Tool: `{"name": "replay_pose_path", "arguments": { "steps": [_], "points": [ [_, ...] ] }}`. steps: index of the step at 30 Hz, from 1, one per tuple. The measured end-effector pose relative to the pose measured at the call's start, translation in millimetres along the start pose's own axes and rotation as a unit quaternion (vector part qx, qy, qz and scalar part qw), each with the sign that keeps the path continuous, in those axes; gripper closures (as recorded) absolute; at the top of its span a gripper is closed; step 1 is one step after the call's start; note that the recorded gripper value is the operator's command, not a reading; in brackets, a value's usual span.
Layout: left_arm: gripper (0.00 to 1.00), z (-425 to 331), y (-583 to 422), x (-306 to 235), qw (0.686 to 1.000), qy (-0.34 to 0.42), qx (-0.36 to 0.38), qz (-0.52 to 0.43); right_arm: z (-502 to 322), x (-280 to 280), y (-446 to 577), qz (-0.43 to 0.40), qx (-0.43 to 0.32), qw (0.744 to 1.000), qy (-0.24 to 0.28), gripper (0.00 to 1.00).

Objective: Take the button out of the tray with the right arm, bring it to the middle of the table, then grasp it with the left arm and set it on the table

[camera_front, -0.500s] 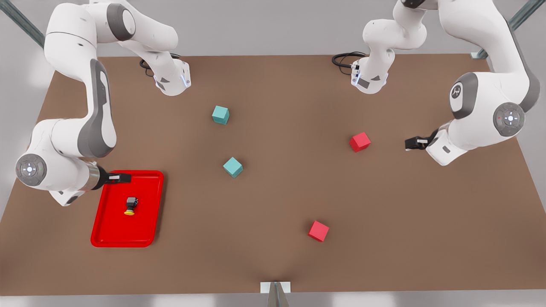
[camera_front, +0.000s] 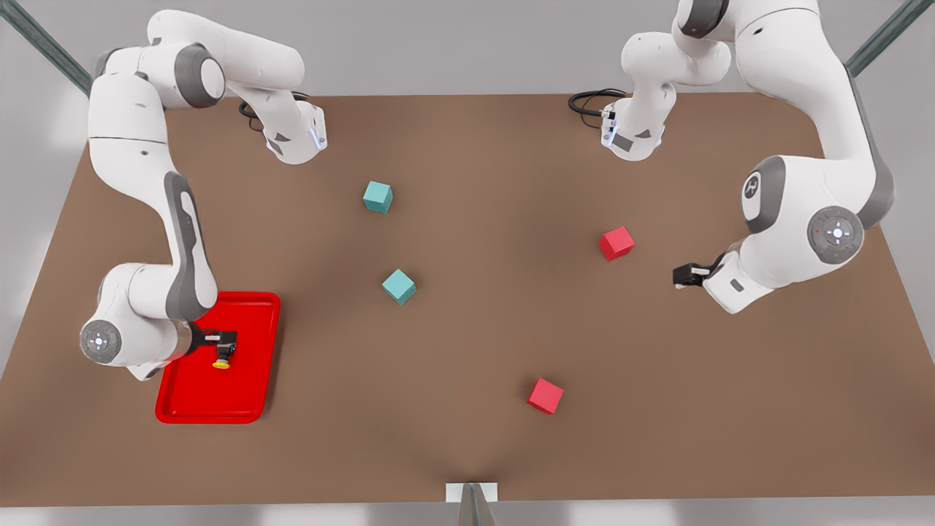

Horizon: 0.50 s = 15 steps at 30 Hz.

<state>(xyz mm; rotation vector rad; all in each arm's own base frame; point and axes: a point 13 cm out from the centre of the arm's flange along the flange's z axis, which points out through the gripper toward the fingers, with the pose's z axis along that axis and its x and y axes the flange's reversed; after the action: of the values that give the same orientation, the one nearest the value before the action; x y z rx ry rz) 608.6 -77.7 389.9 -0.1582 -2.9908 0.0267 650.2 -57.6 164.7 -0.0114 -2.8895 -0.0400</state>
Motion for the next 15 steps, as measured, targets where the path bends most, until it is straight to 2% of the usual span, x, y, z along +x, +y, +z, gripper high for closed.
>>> {"name": "replay_pose_path", "arguments": {
  "steps": [3,5,9,15],
  "points": [
    [0.00,6.6,-20.9,0.7,1.000,0.009,-0.003,0.013,28.7,-14.3,4.2,-0.019,-0.004,1.000,0.001,0.00],
    [0.00,31.8,-38.4,-17.5,1.000,0.018,-0.008,0.023,34.7,-15.6,11.9,-0.047,-0.012,0.999,-0.003,0.00],
    [0.00,46.1,-45.8,-41.7,1.000,0.008,-0.012,0.024,37.8,-10.8,-8.7,-0.078,-0.039,0.995,-0.040,0.00],
    [0.00,49.0,-49.1,-54.4,1.000,-0.009,-0.009,0.019,58.9,-24.7,-17.7,-0.111,-0.023,0.989,-0.093,0.00]
  ]
}}
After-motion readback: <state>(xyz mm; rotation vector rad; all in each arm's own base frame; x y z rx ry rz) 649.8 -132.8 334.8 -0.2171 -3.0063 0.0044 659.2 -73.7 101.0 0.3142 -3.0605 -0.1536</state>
